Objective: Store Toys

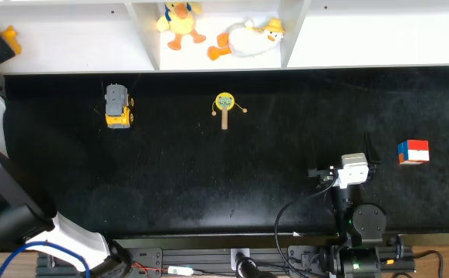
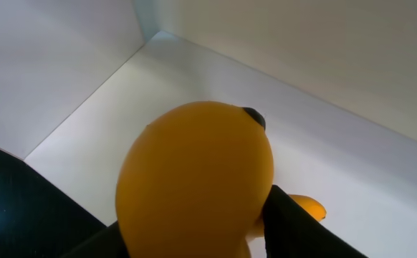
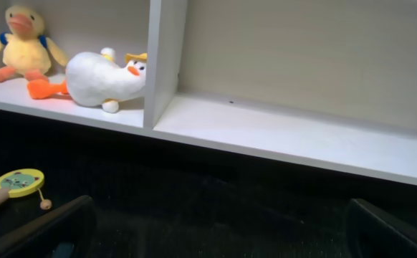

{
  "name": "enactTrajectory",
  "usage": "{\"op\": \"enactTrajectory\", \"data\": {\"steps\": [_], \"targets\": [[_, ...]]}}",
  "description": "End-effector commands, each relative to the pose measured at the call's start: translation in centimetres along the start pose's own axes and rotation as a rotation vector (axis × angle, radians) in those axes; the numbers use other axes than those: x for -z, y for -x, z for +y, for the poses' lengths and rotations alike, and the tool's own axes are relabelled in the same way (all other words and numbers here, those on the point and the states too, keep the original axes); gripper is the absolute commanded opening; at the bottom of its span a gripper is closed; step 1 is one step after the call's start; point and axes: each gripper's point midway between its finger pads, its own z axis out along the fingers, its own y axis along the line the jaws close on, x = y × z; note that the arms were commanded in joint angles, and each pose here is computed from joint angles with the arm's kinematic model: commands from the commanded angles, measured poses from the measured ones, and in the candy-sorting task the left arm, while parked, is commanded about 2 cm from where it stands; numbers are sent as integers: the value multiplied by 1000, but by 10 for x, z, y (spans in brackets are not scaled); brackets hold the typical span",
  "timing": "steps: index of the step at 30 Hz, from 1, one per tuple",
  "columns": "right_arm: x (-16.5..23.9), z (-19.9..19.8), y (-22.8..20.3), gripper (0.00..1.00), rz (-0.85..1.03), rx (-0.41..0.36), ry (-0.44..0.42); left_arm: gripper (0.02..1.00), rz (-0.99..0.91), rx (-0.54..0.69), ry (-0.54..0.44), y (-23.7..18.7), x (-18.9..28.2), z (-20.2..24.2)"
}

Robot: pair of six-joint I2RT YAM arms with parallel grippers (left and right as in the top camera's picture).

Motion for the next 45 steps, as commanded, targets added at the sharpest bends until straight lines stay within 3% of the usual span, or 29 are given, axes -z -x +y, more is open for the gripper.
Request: {"op": "enactTrajectory", "data": {"steps": [1, 9, 13, 15, 31, 45], "targets": [[-1, 0, -5, 996, 5, 2, 2, 465, -6, -9, 6, 4, -5, 0], [-1, 0, -5, 993, 5, 2, 2, 562, -8, -9, 6, 4, -5, 0], [-1, 0, -5, 996, 5, 2, 2, 636, -11, -9, 5, 5, -5, 0], [-1, 0, -4, 996, 5, 2, 2, 722, -12, -9, 5, 5, -5, 0], [-1, 0, -4, 996, 5, 2, 2, 987, -23, -8, 4, 8, -5, -1], [-1, 0, -5, 996, 5, 2, 2, 998, -43, -8, -8, 22, 13, -3]]}}
